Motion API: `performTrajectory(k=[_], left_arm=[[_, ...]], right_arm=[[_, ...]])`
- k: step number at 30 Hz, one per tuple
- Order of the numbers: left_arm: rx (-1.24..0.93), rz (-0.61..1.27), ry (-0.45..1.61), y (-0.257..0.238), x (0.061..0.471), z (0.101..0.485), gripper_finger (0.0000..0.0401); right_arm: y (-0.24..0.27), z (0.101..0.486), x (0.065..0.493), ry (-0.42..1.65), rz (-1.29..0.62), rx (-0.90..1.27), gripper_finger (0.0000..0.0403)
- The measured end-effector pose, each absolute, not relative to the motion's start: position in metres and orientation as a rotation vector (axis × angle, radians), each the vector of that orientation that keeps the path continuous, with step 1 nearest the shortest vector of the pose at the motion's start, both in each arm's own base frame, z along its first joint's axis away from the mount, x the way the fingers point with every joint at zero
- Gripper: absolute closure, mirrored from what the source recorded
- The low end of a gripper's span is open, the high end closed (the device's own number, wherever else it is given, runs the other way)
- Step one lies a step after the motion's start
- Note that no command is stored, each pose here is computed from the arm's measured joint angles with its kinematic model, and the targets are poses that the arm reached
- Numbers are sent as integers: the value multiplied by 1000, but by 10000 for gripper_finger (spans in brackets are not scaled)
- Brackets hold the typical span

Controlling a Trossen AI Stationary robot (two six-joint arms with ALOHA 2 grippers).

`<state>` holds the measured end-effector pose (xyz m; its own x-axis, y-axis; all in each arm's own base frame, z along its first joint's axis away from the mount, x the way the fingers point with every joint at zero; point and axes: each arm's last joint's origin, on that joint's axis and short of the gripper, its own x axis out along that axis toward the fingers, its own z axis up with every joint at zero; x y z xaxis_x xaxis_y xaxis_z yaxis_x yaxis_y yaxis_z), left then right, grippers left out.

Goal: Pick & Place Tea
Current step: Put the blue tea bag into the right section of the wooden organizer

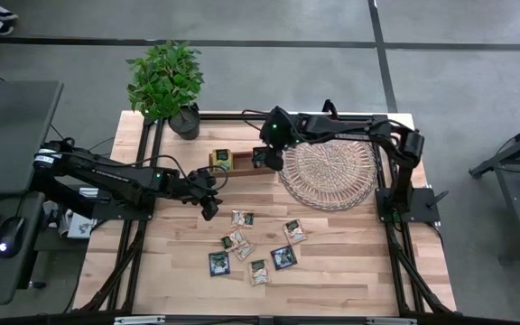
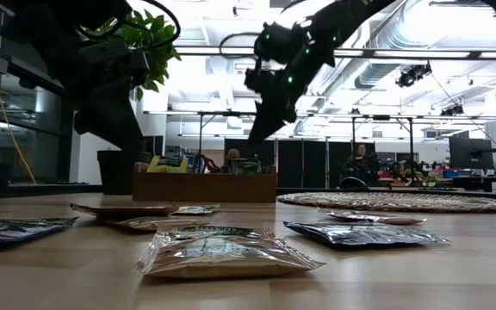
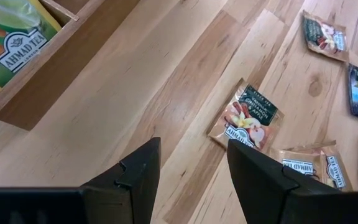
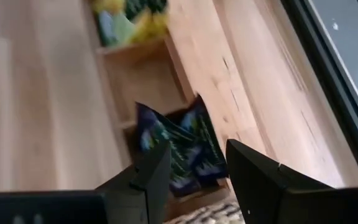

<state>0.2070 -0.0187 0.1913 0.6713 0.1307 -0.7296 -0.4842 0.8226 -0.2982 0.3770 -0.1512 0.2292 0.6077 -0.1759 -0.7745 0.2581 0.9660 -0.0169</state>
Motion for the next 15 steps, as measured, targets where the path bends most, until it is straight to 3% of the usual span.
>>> performTrajectory(k=[9,15], left_arm=[[-503,363,762,-19,207,191,217],[-503,362,761,-19,207,191,217]], right_arm=[[-125,236,382,838,31,129,251],[-111,232,389,857,31,53,264]])
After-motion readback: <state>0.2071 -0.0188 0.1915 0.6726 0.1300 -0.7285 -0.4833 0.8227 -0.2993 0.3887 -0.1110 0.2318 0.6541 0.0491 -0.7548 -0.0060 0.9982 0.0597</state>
